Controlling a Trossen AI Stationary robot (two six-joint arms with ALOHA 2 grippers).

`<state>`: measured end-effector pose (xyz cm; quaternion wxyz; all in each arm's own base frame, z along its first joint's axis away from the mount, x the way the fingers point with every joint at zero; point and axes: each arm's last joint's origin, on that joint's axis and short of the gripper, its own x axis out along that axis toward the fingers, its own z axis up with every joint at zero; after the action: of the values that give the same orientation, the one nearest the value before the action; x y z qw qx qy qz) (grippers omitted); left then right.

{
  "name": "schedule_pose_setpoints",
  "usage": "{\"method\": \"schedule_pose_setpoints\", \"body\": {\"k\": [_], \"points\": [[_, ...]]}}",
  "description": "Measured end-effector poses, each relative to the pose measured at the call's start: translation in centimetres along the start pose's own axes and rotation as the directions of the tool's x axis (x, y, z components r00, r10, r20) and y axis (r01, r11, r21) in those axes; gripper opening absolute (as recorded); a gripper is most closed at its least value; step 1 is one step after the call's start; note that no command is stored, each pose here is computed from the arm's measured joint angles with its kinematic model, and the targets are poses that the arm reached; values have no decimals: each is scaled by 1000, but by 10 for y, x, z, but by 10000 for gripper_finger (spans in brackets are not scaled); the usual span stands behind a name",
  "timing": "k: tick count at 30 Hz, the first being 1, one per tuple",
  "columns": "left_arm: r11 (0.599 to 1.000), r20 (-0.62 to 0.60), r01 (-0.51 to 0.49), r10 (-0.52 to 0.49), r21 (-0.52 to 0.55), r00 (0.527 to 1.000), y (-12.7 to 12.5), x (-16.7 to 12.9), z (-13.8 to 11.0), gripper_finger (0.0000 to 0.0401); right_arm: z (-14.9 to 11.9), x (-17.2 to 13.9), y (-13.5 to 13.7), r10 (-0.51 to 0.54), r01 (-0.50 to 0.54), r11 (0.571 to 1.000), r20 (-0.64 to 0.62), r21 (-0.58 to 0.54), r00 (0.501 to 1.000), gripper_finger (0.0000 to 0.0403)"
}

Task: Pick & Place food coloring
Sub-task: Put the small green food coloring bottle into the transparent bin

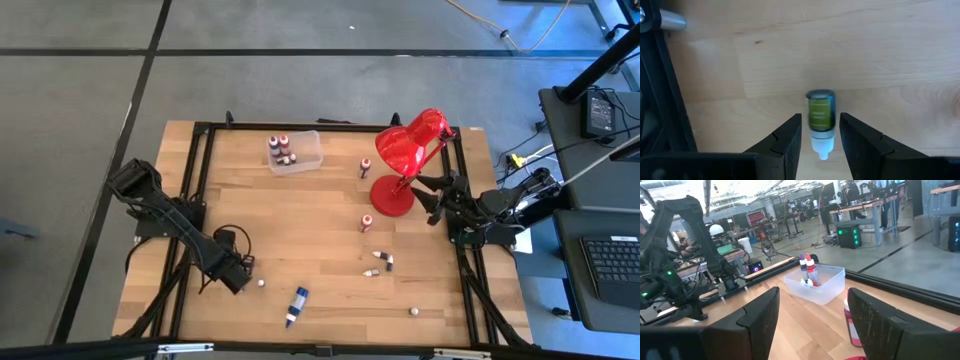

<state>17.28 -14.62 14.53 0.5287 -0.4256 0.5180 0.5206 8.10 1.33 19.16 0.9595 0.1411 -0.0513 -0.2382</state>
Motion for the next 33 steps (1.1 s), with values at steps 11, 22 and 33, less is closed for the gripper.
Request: {"method": "schedule_pose_setpoints", "body": {"k": [11, 22, 33], "points": [[1000, 2, -1, 1, 0, 1000, 0, 0, 0, 127, -1, 0, 3, 96, -96, 995, -24, -27, 995, 237], [1000, 9, 5, -5, 0, 1000, 0, -1, 0, 51, 0, 0, 1, 40, -40, 999, -10, -26, 999, 237], [997, 60, 33, -38, 75, 998, -1, -1, 2, 78, 0, 0, 1, 34, -34, 999, -9, -28, 999, 237]]}}
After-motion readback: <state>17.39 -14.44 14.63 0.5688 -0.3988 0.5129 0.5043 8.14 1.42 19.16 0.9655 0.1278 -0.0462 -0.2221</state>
